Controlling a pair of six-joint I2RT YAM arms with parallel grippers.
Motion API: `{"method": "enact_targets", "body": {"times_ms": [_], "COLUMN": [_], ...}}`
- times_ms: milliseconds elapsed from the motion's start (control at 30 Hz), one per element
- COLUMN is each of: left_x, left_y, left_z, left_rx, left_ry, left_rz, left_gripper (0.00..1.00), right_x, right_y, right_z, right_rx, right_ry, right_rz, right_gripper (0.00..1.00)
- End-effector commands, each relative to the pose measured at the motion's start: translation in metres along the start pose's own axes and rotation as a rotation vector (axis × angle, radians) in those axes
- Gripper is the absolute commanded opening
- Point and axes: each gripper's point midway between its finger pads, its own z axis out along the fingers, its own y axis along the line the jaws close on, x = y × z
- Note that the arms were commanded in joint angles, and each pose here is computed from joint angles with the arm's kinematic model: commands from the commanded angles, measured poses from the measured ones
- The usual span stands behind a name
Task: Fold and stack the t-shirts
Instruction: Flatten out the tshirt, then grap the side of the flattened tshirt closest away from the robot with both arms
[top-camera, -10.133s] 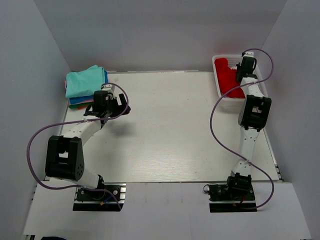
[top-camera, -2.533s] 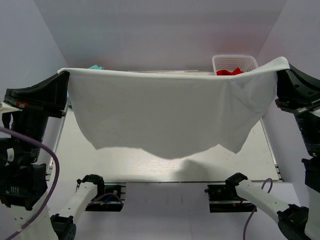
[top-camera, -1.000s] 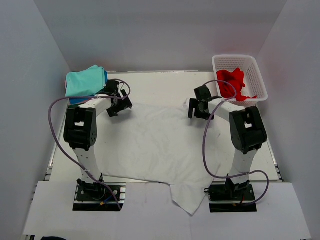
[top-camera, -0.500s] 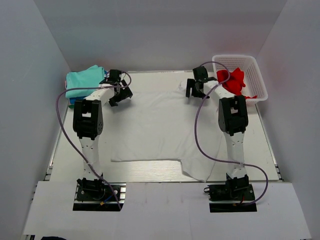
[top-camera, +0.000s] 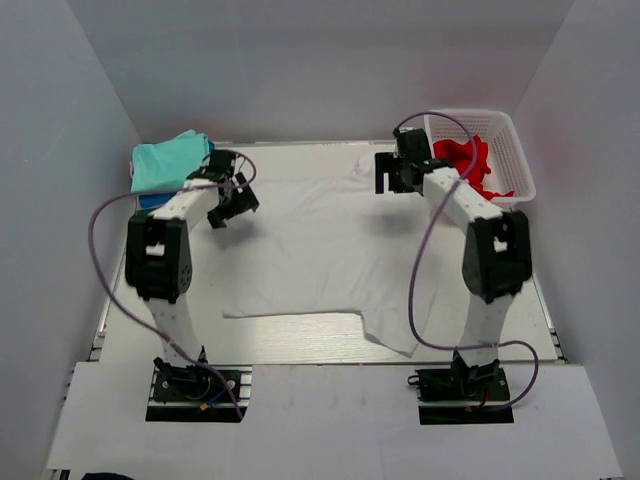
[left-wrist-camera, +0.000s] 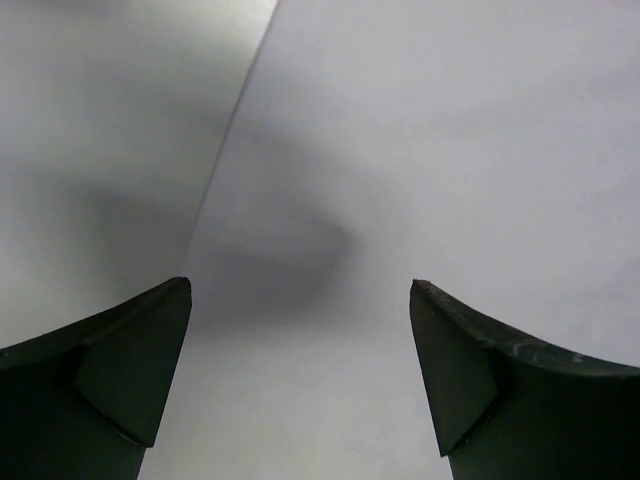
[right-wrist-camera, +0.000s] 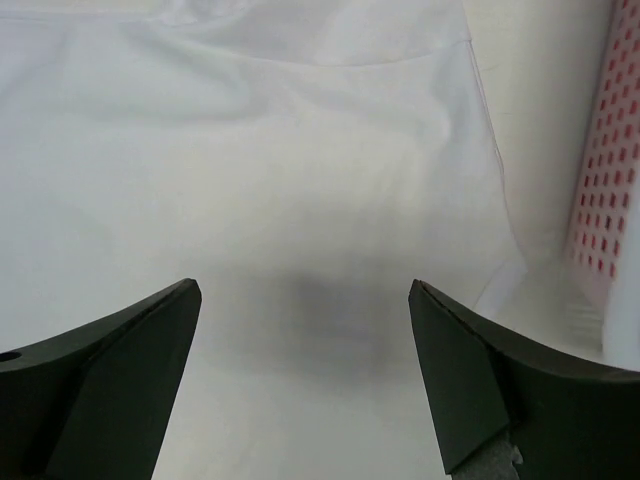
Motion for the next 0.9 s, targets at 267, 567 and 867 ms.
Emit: {"method": "enact_targets", "body": {"times_ms": [267,567,867], "left_x": [0.138,0.210,0.228], "left_y": [0.111,0.142,0.148], "left_z": [-0.109,-0.111,-0.107], "left_rx": [-0.073,-0.099,-0.077], "left_ry": [0.017,0.131,0.131], "left_rz": [-0.252,-0.309,-0.373], "left_gripper": [1.00,0.99,0.54], "right_x": [0.061,0.106,0.148], "right_y": [0.001,-0.003,-0.020], "right_z": [-0.107,-0.138,-0.133], "right_rx": [-0.025,-0.054,0.046], "right_ry": [-0.133,-0.154,-0.049], "right_rz": [0.270,0.378,0.361], "right_gripper": [0.90,0.90,0.90]}}
